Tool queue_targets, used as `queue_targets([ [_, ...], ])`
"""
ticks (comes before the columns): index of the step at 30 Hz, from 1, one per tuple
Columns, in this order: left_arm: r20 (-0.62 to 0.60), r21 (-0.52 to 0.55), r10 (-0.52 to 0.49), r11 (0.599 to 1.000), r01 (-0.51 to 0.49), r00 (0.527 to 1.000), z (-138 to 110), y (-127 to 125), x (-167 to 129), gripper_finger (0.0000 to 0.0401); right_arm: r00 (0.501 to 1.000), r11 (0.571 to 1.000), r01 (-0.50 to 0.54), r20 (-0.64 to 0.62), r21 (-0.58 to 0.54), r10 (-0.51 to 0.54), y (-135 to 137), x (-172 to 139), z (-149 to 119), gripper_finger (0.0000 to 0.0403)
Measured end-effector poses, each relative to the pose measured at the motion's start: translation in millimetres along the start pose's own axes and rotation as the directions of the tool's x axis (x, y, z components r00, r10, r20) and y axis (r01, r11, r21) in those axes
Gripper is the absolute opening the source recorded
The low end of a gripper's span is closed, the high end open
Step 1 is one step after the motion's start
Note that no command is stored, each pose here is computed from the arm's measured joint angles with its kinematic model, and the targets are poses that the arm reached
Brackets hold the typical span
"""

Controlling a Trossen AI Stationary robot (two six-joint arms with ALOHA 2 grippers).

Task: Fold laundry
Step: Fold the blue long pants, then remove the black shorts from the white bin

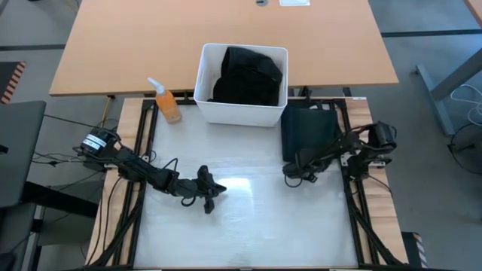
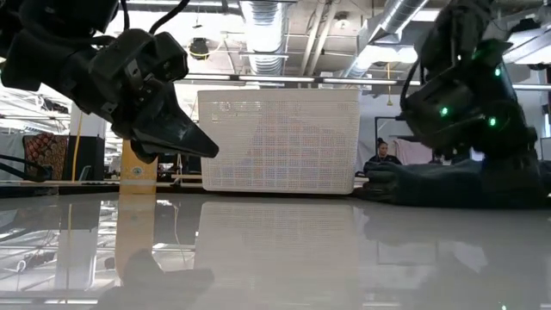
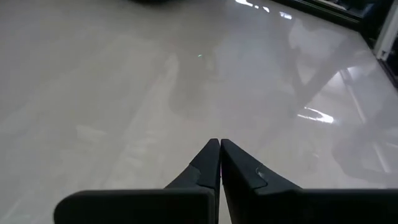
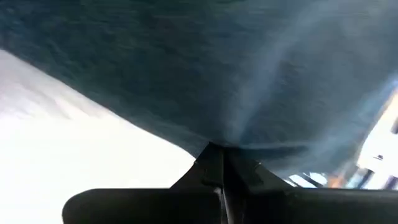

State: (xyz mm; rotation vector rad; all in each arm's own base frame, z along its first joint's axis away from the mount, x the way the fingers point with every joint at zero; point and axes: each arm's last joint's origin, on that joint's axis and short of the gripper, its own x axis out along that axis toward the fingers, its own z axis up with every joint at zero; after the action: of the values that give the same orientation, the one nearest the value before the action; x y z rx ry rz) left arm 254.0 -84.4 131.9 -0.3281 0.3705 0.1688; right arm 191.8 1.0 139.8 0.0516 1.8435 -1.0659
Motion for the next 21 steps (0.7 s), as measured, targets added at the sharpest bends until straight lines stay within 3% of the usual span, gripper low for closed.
queue_targets([
  [3,0.011,-0.005,-0.053,0.999,0.053,0.999,5.4,-2.8,-1.7,0.0,0.999,1.0,0.016,0.029,-0.009,-0.015,-8.8,-22.7,-8.0,0.0019],
  [6,0.059,0.023,-0.125,0.992,0.124,0.99,28.0,-9.6,-3.4,0.0,0.995,1.0,-0.02,0.101,0.02,0.017,-19.3,-50.1,-21.2,0.0022],
  [9,0.105,0.095,-0.149,0.986,0.14,0.983,61.5,-14.8,-5.7,0.0,0.967,0.99,-0.121,0.232,0.072,0.101,-28.4,-76.6,-37.4,0.0022],
  [11,0.104,0.145,-0.121,0.984,0.106,0.987,83.9,-16.0,-6.7,0.0,0.922,0.974,-0.205,0.354,0.1,0.158,-32.2,-90.8,-48.7,0.0023],
  [13,0.095,0.188,-0.083,0.98,0.064,0.992,105.6,-16.0,-5.3,0.0,0.85,0.954,-0.285,0.486,0.098,0.204,-33.3,-100.8,-60.0,0.0023],
  [16,0.063,0.225,-0.03,0.974,0.015,0.998,127.9,-15.3,-2.4,0.0,0.695,0.925,-0.379,0.669,0.031,0.263,-30.8,-113.0,-73.2,0.0023],
  [19,0.049,0.26,-0.011,0.966,-0.002,0.999,136.2,-15.8,0.7,0.0,0.522,0.916,-0.399,0.813,-0.034,0.258,-33.6,-124.7,-80.8,0.0024],
  [21,0.029,0.287,-0.002,0.958,-0.006,1.0,133.5,-14.7,1.3,0.0,0.403,0.917,-0.397,0.894,-0.025,0.199,-39.8,-133.0,-79.5,0.0024],
])
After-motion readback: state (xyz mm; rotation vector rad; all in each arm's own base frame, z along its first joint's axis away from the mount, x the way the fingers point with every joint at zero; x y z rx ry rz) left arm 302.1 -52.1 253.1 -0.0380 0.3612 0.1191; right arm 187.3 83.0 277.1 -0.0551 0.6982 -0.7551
